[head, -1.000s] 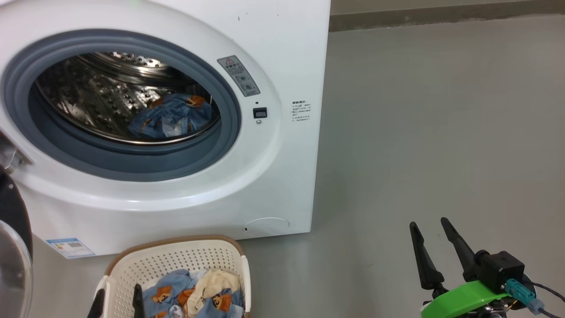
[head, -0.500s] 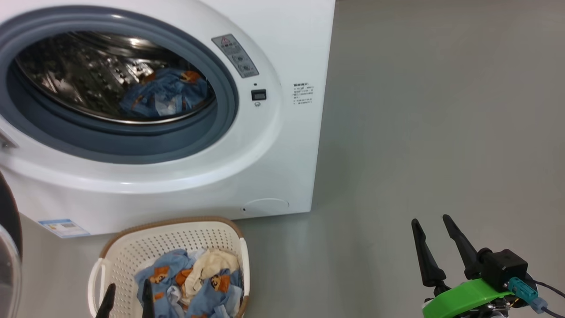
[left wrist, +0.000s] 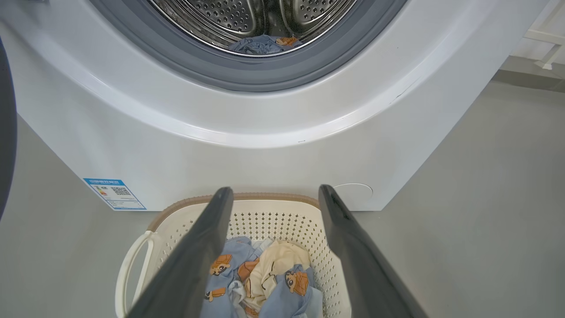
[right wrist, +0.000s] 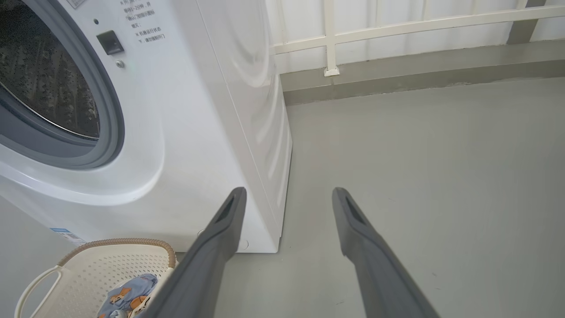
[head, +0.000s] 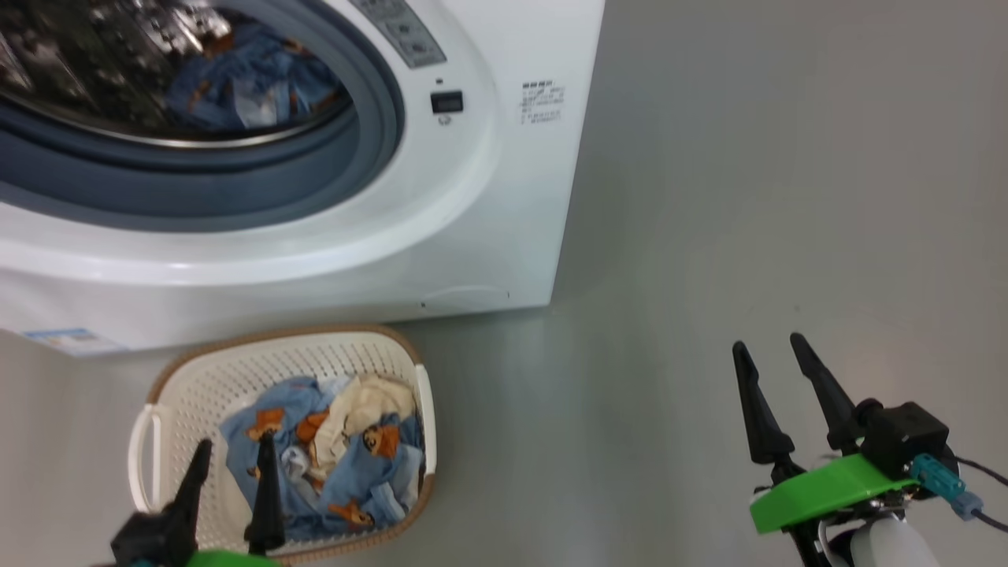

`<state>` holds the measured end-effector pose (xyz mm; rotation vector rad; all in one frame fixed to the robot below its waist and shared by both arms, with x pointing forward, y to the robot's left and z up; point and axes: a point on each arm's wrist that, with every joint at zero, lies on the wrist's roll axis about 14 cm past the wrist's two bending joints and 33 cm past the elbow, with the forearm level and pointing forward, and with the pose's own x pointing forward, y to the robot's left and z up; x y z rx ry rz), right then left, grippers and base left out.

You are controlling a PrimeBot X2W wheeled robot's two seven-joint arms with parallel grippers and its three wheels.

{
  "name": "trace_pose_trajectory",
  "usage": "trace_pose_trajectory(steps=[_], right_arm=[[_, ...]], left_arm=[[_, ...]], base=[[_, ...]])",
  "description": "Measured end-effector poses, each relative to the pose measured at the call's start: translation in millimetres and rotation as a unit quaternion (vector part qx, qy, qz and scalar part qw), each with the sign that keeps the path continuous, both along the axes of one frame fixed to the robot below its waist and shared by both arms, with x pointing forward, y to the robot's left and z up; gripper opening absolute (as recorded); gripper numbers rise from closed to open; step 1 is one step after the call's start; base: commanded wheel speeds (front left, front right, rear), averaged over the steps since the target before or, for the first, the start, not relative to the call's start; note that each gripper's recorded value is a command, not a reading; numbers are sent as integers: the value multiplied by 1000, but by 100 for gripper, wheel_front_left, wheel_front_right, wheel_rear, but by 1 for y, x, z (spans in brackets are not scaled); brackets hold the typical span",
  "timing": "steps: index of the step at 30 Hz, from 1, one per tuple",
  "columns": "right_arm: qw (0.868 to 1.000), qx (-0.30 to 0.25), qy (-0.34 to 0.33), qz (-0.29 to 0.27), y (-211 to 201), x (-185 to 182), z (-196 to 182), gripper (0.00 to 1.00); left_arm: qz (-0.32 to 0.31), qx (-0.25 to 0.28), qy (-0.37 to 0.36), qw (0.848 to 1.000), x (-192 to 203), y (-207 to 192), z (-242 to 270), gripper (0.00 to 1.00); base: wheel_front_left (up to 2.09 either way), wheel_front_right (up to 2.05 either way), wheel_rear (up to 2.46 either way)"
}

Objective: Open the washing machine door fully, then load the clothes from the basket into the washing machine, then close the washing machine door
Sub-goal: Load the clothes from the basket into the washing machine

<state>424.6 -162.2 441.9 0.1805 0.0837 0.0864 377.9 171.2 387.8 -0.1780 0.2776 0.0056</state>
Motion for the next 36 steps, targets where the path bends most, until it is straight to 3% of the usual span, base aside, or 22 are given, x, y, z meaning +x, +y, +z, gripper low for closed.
trace_pose_trajectory(steps=[16,27,36], right_arm=[[999,-2,48,11,7,39,-58,100],[996,-2,93,-4,-6,40,-99,100],[995,3,100,-24,-20,40,-108,100]], left_arm=[[-23,-11,97,995,56,-10,-87,100],[-63,-4,222,973,51,-16,-175,100],[-108,-43,305,945,25,-52,-222,100]], base=[[0,0,0],[0,0,0],[0,0,0]])
